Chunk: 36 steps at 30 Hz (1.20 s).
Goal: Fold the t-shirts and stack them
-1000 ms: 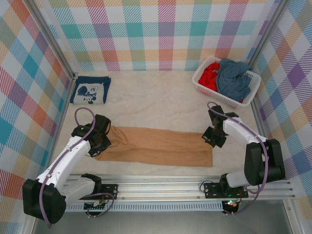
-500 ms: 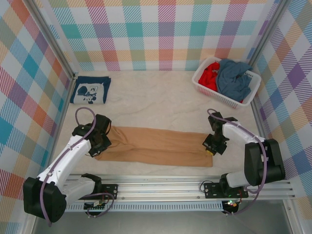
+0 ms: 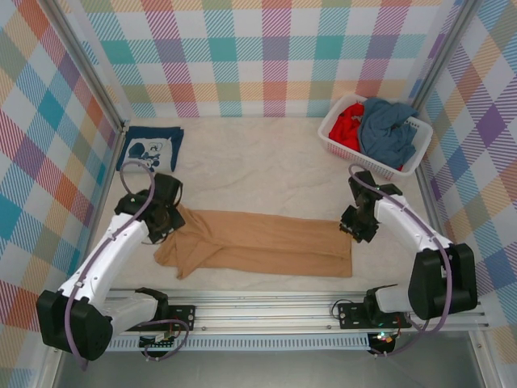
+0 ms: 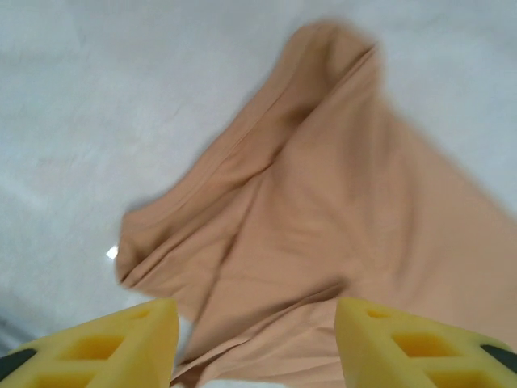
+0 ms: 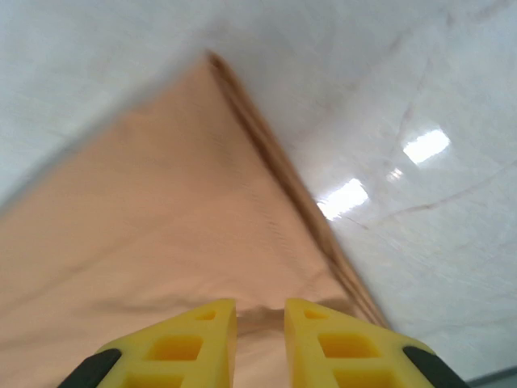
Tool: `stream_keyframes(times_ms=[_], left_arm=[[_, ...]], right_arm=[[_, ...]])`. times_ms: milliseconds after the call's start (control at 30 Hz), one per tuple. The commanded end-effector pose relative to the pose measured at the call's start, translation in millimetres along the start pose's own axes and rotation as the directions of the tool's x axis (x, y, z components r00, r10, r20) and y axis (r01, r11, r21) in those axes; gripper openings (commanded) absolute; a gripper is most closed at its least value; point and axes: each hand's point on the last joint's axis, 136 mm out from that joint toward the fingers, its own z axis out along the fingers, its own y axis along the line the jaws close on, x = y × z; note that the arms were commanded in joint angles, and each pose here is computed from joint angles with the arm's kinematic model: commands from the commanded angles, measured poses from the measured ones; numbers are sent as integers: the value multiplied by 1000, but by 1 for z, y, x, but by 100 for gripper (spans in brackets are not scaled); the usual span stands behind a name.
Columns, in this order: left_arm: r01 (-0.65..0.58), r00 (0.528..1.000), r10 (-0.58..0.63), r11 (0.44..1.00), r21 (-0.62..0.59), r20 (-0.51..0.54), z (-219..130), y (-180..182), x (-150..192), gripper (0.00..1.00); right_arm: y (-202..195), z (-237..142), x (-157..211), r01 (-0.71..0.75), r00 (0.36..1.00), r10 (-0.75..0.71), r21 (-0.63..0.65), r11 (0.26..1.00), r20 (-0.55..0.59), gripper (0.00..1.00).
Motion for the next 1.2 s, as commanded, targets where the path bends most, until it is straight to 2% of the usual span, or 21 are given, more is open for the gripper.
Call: stream_keyframes(times_ms=[0, 67, 100, 233, 333, 433, 533, 733, 1033, 1167], left_arm=[[7, 1000, -9, 998, 67, 24, 13, -21, -37, 50], [3, 1000, -8, 986, 165, 29, 30, -51, -57, 50], [0, 1000, -2, 985, 172, 12, 41, -60, -63, 49], [7, 994, 0, 998, 59, -111, 102, -60, -72, 49], [30, 992, -17, 995, 99, -127, 123, -65, -83, 53], [9, 986, 7, 996, 93, -165, 131, -67, -83, 51], [-16, 976, 13, 1000, -14, -219, 136, -49, -73, 45], [16, 983, -7, 999, 49, -186, 134, -53, -69, 38], [30, 984, -6, 991, 133, -177, 119, -62, -65, 42], [23, 979, 7, 989, 146, -203, 127, -65, -59, 38]], right_arm=[[23, -4, -11, 85, 996, -84, -67, 994, 25, 24], [38, 6, -19, 105, 994, -106, -103, 989, 4, 24], [41, 12, -21, 101, 995, -103, -110, 989, -13, 24], [45, 32, -32, 62, 996, -67, -91, 994, -58, 24], [44, 40, -40, 55, 997, -59, -70, 996, -59, 25], [42, 46, -43, 52, 996, -55, -47, 998, -70, 25], [38, 51, -44, 44, 995, -46, -20, 999, -84, 26], [33, 62, -43, 41, 994, -40, 12, 999, -101, 26], [33, 65, -48, 49, 995, -46, 28, 998, -93, 26], [32, 68, -47, 53, 994, -49, 36, 998, -102, 26]])
